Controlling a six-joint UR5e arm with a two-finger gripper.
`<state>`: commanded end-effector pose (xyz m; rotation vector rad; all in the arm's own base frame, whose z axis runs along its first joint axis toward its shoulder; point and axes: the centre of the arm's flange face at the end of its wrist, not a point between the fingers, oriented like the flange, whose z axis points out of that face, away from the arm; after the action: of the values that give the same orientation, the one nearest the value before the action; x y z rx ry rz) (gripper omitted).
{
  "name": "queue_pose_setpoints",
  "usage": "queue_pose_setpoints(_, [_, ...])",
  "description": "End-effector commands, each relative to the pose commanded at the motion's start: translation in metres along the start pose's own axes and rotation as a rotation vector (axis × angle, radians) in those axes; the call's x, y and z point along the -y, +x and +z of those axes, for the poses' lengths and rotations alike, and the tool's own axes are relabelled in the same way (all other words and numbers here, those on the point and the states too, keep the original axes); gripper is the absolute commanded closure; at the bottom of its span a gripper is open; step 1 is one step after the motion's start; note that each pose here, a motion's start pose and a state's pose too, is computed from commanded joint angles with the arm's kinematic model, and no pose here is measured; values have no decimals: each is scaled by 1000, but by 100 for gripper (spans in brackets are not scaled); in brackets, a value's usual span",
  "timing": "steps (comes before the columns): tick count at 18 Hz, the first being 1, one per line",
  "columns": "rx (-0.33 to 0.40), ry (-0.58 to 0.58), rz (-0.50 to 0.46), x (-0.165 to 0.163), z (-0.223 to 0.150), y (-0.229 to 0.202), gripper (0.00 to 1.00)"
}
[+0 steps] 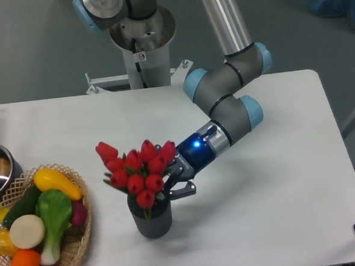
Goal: Insert the flowers into the vase
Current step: 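Open the gripper to release the tulips in the vase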
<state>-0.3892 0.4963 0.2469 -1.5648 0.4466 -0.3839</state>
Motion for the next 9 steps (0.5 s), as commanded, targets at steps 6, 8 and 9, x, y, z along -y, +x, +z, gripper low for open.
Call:
queue_pose_setpoints(6, [2, 0, 1, 1, -1, 0, 35])
queue_pose_setpoints(8, [2, 0, 2, 3, -1, 2, 15])
queue_pose_setpoints(9, [2, 0, 0, 2, -1, 2, 13])
